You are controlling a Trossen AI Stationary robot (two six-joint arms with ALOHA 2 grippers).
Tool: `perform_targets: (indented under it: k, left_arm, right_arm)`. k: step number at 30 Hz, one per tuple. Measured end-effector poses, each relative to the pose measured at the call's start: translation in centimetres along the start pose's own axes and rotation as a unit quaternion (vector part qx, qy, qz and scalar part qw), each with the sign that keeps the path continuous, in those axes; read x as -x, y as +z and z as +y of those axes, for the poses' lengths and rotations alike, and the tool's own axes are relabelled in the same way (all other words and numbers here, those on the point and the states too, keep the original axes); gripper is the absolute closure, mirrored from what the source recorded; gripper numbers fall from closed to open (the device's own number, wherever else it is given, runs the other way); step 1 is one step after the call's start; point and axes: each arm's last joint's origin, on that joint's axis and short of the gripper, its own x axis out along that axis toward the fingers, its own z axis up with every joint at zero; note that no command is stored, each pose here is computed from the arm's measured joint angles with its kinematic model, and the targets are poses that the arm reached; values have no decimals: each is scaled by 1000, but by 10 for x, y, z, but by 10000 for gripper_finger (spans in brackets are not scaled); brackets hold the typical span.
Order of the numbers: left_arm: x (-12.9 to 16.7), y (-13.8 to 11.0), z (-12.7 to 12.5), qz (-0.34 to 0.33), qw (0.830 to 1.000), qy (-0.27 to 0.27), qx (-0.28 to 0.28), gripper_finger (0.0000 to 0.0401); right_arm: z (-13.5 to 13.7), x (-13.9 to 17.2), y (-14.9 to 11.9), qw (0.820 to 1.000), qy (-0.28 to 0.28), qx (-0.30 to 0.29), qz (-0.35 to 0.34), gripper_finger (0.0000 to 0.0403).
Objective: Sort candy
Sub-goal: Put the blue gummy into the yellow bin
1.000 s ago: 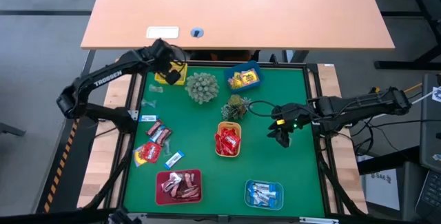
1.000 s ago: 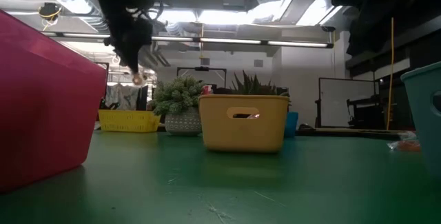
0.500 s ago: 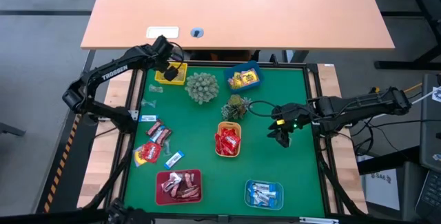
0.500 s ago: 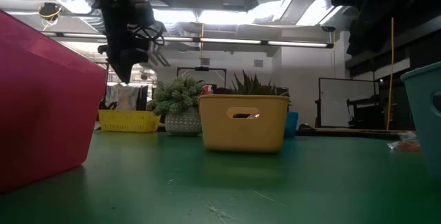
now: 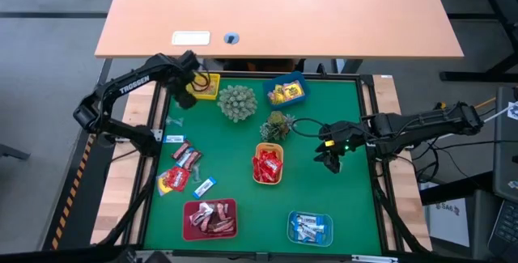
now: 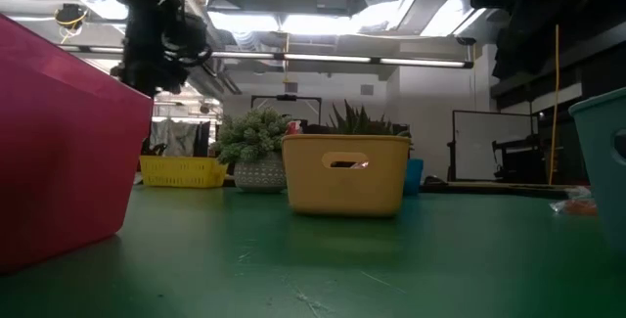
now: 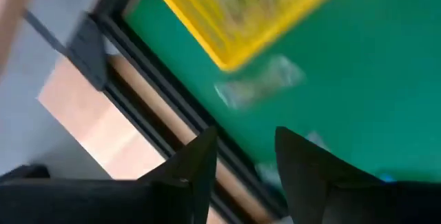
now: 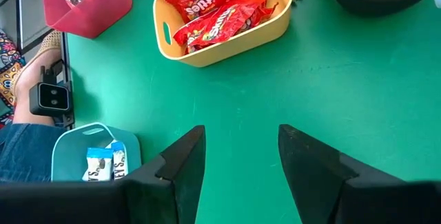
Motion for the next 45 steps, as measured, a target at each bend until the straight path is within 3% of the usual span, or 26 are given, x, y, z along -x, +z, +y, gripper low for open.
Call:
perform_targets:
  k: [3,7,12,21,24,36,41,45]
  left_arm:
    - [0,-4,-1,18,999,-16,-42,267]
    - [-10,-9,-6,32,997,-46,-52,267]
    - [-37,-31,-25,103,986,-102,-81,267]
    - [-69,-61,-44,170,968,-30,-182,267]
    - [-74,-61,-45,161,968,-3,-190,267]
    - [-78,-52,-55,95,965,0,-243,257]
    - [-80,-51,-58,81,961,-44,-260,257]
    - [-90,-52,-62,52,965,-47,-254,257]
  right_arm:
    - [0,0,0,1000,0,0,0,221]
    - [0,0,0,1000,0,0,0,221]
    - [0,0,0,1000,0,0,0,221]
    - [0,0,0,1000,0,0,-1,221]
    - [0,0,0,1000,0,0,-1,221]
    - [0,0,0,1000,0,0,-1,221]
    - [0,0,0,1000,0,0,-1,221]
    - [0,0,0,1000,0,0,-1,221]
